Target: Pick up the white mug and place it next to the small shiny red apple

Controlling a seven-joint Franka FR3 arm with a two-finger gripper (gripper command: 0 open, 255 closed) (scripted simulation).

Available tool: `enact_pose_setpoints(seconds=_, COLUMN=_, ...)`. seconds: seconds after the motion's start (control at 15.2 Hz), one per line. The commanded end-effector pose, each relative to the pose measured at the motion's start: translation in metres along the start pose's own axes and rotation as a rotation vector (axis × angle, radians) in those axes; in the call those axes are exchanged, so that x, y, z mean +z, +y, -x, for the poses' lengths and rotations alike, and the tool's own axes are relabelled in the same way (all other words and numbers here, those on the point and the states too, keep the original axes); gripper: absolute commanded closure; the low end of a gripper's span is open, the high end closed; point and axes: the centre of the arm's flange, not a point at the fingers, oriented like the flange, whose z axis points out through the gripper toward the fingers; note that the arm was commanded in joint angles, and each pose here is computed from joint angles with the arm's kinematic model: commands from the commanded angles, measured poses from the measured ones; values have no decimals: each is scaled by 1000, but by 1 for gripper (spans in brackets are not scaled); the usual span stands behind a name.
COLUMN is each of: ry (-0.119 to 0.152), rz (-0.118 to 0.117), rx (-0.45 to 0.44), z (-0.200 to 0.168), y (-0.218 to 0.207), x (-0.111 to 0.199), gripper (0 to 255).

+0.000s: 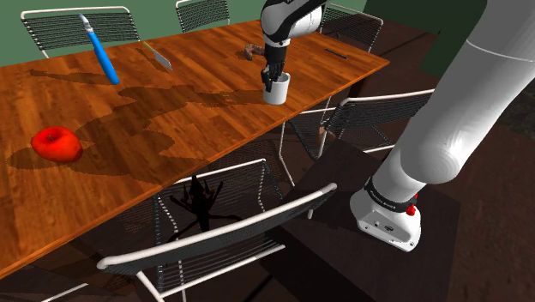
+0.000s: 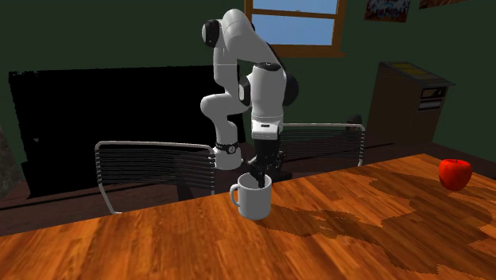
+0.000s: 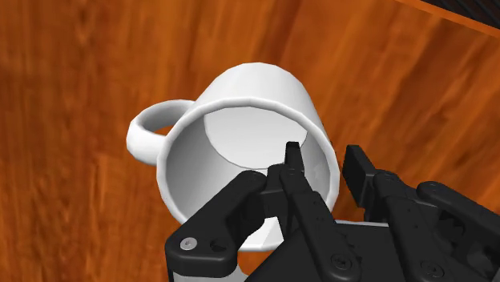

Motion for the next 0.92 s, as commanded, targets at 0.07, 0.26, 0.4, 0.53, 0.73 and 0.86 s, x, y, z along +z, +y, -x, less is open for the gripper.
enact_pose_setpoints(seconds=0.07, ry=0, rz=0, rx=0, z=0, y=0, x=0, gripper=255)
enact_pose_setpoints(seconds=0.26, ry=0, rz=0, rx=0, z=0, y=0, x=0, gripper=255)
enact_pose_setpoints(seconds=0.4, ry=0, rz=0, rx=0, z=0, y=0, x=0, gripper=255)
enact_pose_setpoints(seconds=0.53, ry=0, rz=0, rx=0, z=0, y=0, x=-5, gripper=255)
enact_pose_setpoints(seconds=0.73, ry=0, rz=0, rx=0, z=0, y=0, x=-21, gripper=255)
enact_pose_setpoints(seconds=0.86, ry=0, rz=0, rx=0, z=-1, y=0, x=-32, gripper=255)
